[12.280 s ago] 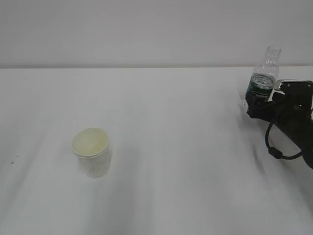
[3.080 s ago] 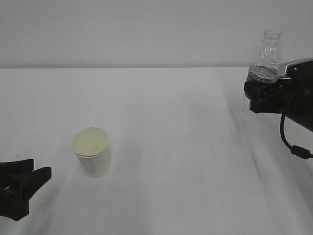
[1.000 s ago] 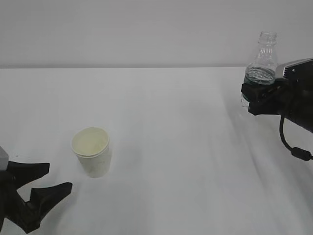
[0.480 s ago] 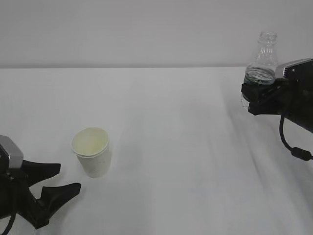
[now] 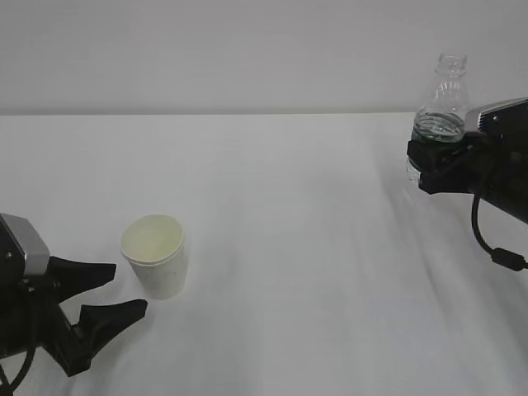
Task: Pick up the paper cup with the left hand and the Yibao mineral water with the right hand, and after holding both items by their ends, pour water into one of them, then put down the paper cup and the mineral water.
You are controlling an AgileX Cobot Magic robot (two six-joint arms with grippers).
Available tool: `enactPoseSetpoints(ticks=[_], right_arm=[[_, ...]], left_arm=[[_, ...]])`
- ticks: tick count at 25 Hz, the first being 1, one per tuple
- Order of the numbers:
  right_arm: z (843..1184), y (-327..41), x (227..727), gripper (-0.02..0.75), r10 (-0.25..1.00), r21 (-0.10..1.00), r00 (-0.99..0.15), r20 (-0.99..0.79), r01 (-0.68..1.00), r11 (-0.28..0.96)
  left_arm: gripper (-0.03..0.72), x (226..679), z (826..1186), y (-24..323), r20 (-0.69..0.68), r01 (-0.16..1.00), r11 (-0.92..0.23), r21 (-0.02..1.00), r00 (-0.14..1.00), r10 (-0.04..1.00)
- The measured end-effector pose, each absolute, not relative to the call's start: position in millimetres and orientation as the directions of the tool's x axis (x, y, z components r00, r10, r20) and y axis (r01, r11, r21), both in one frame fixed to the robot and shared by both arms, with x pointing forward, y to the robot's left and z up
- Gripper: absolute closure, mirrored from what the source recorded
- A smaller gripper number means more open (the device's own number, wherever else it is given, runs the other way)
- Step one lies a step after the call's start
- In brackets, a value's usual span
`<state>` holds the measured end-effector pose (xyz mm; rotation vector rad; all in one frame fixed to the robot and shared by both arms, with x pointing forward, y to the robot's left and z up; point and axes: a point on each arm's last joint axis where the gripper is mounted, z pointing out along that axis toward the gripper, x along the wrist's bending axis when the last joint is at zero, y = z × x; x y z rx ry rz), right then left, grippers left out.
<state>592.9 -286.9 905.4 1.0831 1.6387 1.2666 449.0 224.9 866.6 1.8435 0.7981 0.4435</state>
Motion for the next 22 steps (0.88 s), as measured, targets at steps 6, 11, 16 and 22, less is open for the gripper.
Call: enactPoseSetpoints(ticks=[6,11,16,22], right_arm=[[905.4,-286.9,592.9,0.294,0.941,0.977,-0.330,-0.080,0.160,0.139],[905.4,-286.8,592.8,0.294,0.940,0.977,-0.331,-0.080,0.160,0.140],[905.4,-286.8,592.8,0.294,0.940,0.977,-0.331,-0.080,0.160,0.140],[905.4,-286.8,592.8,0.294,0.940,0.977,-0.331,-0.080,0.160,0.140]], left_arm=[[0.134,461.1,871.6,213.1,-0.025,0.260,-0.253,0.932,0.742,0.670],[0.107,463.2,869.8,213.2,-0.031,0.272,-0.245,0.931,0.725,0.688],[0.084,464.1,862.0,215.2,-0.052,0.311,-0.239,0.920,0.701,0.711],[0.076,466.2,850.4,215.0,-0.076,0.347,-0.244,0.906,0.697,0.713]])
